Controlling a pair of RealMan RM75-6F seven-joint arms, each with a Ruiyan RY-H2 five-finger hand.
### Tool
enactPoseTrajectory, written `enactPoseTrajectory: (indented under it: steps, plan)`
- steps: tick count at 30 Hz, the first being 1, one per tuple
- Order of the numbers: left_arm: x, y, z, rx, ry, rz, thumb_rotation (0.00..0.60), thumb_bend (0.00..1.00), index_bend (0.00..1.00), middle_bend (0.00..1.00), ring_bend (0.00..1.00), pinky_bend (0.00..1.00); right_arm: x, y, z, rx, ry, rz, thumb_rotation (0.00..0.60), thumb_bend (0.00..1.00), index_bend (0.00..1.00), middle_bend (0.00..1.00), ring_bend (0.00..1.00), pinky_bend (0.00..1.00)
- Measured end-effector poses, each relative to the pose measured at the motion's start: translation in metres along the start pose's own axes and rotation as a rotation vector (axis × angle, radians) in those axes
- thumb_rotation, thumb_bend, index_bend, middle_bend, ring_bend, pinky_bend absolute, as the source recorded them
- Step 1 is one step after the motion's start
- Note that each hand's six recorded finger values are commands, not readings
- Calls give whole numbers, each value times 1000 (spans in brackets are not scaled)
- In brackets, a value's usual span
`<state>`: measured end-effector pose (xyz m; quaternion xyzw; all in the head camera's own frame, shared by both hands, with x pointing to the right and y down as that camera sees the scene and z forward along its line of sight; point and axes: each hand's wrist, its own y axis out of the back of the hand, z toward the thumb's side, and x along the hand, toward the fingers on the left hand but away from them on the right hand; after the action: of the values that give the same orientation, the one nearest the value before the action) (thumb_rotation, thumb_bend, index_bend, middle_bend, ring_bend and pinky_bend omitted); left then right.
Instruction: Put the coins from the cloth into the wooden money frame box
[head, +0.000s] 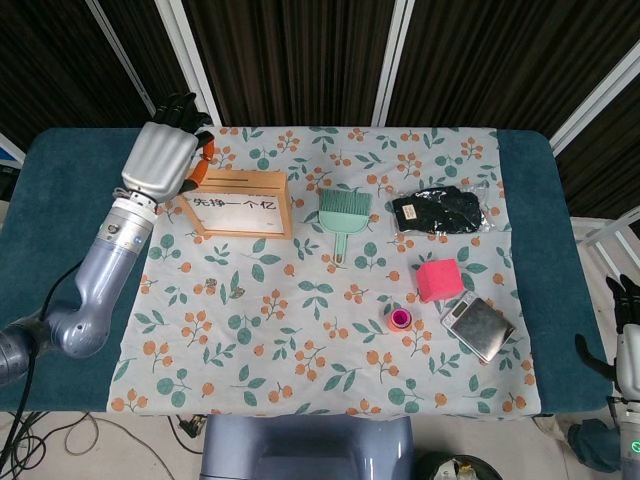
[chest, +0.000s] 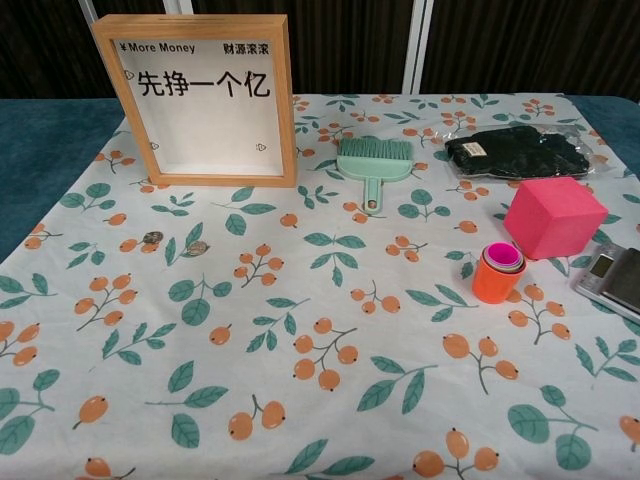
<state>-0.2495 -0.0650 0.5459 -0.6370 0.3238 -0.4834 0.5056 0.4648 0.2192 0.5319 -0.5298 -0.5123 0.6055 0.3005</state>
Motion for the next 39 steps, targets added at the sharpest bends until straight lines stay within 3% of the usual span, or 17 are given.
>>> enactPoseTrajectory:
  steps: [9, 13, 22, 27, 39]
  plan:
    - [17, -42, -8, -43, 97, -23, 600, 450, 725, 274, 15, 97, 0, -1, 0, -10, -6, -3, 600, 395, 90, 26, 0, 0]
    - [23, -54, -3, -87, 104, -51, 600, 449, 725, 276, 15, 97, -1, 0, -1, -13, -10, -7, 600, 395, 90, 26, 0, 0]
    - [28, -61, 7, -102, 92, -56, 600, 437, 718, 278, 15, 97, -1, 1, -3, -13, -20, -12, 600, 395, 90, 26, 0, 0]
    - [28, -64, 9, -103, 82, -68, 600, 364, 711, 282, 15, 96, -1, 2, -4, -7, -30, -17, 600, 395, 90, 26, 0, 0]
    - [26, -66, 18, -86, 67, -71, 600, 358, 712, 285, 15, 96, -1, 2, -4, -10, -36, -16, 600, 395, 90, 26, 0, 0]
